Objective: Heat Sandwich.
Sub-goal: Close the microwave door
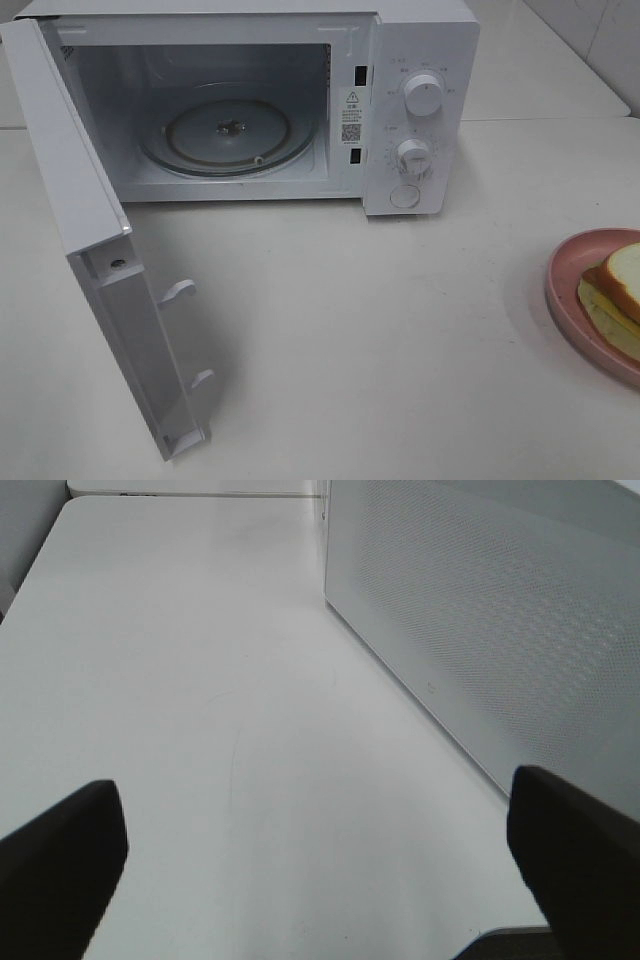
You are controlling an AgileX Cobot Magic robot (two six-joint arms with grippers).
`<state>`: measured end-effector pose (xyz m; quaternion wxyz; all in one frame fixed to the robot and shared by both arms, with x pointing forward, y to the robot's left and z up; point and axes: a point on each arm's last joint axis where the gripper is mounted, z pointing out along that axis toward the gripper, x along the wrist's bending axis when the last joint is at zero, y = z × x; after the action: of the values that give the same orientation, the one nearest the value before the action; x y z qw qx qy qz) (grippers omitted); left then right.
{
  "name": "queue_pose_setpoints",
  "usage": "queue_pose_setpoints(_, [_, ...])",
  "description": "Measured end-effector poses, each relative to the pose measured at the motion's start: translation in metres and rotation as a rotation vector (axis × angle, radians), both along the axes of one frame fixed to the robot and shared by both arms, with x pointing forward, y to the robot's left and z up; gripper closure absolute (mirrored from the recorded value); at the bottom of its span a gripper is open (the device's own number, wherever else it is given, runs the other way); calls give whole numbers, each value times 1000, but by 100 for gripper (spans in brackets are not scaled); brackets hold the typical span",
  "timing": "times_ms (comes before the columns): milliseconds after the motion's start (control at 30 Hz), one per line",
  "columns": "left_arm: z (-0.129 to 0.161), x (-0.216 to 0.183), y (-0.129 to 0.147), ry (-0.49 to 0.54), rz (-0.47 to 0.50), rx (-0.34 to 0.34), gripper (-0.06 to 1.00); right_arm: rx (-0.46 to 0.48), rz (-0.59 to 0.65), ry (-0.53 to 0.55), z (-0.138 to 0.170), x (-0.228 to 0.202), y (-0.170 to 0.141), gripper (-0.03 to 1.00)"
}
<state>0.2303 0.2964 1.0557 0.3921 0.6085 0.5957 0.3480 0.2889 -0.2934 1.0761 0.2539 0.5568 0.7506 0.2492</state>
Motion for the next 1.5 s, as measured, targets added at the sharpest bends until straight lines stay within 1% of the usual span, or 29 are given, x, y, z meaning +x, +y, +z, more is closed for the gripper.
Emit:
queue_pose_setpoints(233, [0, 0, 0, 0, 0, 0, -3, 33, -53, -73, -10, -22, -5, 21])
queue_pose_setpoints(400, [0, 0, 0, 0, 0, 0, -3, 42, -93, -89, -22, -30, -7, 21])
queue_pose_setpoints(500, [0, 0, 0, 0, 0, 0, -3, 65, -127, -181, -24, -37, -8, 21])
queue_pose_setpoints(533, [0, 0, 0, 0, 0, 0, -3, 65, -127, -181, -24, -37, -8, 21])
queue_pose_setpoints(567, [0, 0, 0, 0, 0, 0, -3, 77, -148, -209, -27, -41, -8, 21])
queue_pose_setpoints(700, [0, 0, 0, 0, 0, 0, -3, 92, -185, -262, -27, -47, -9, 21])
queue_pose_setpoints(833, [0, 0, 0, 0, 0, 0, -3, 97, -185, -293, -27, -52, -9, 21])
queue_pose_setpoints(867, [0, 0, 0, 0, 0, 0, -3, 102, -185, -316, -27, -55, -9, 20])
queue_pose_setpoints(1133, [0, 0, 0, 0, 0, 0, -3, 127, -216, -328, -27, -57, -11, 21])
queue_pose_setpoints(1500, [0, 0, 0, 0, 0, 0, -3, 120, -251, -331, -27, -57, -11, 21])
